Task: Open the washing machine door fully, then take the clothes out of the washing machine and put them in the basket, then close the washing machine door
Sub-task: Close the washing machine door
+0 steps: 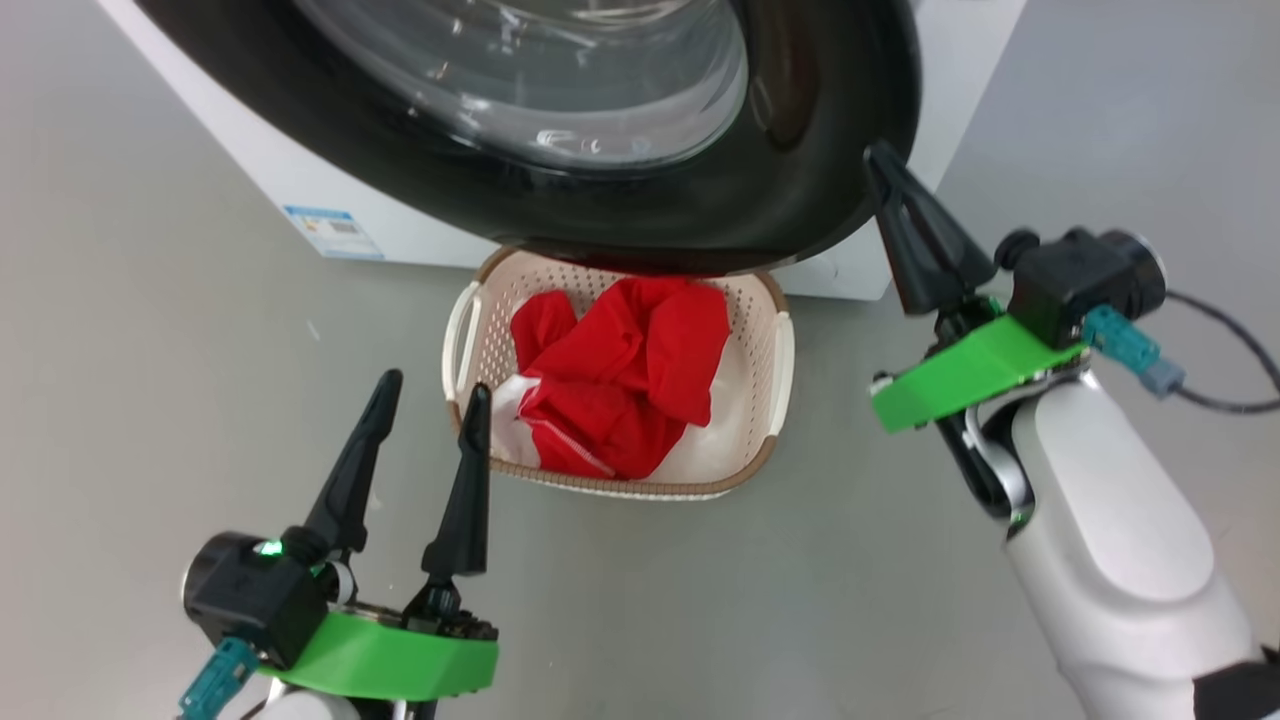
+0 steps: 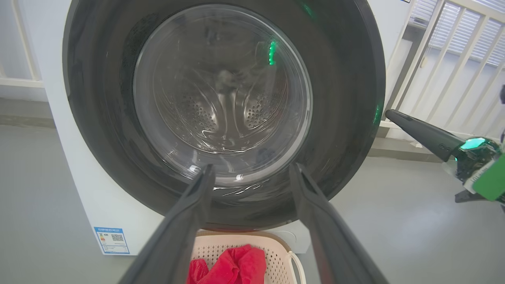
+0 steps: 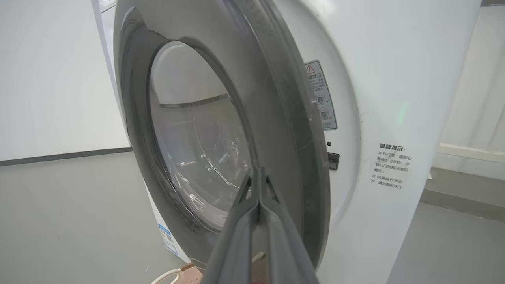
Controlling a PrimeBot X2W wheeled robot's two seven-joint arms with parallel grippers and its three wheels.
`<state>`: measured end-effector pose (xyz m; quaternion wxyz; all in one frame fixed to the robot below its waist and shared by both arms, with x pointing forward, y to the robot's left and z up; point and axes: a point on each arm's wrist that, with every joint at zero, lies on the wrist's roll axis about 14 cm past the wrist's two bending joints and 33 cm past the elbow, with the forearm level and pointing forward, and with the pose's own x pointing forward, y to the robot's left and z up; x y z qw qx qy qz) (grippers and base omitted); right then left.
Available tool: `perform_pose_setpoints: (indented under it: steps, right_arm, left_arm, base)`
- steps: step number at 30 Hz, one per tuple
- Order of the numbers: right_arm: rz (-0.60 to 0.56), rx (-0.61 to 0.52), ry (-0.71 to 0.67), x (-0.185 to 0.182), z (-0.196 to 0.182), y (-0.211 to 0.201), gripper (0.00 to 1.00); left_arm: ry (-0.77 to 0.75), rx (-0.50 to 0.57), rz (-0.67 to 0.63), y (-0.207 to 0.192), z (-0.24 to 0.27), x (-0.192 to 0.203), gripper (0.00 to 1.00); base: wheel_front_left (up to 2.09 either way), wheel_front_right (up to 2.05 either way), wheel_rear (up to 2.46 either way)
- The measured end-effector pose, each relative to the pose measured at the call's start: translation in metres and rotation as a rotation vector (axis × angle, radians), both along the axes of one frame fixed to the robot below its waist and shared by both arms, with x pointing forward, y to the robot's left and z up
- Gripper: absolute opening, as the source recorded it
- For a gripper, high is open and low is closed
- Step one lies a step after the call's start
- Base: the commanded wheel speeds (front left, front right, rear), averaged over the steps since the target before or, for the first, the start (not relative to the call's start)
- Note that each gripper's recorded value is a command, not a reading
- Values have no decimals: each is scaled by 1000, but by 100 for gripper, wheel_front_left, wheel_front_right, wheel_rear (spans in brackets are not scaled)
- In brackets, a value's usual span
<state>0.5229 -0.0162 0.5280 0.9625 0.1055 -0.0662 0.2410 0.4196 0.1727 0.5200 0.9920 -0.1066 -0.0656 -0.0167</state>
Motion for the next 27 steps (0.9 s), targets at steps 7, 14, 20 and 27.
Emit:
perform_pose_setpoints:
  steps: [7, 14, 20, 27]
  right_arm:
    - [11, 2, 3, 24, -4, 9, 0]
    - [2, 7, 5, 47, -7, 12, 0]
    - [-23, 5, 9, 66, -7, 8, 0]
    - [-37, -15, 5, 87, -4, 9, 0]
  left_arm:
    - [20, -7, -2, 0, -9, 7, 100]
    - [35, -3, -3, 1, -17, 14, 100]
    - [48, -3, -9, 1, -22, 16, 100]
    - [41, -13, -21, -3, -22, 23, 100]
  base:
    - [0, 0, 0]
    - [0, 0, 0]
    - [0, 0, 0]
    - [0, 0, 0]
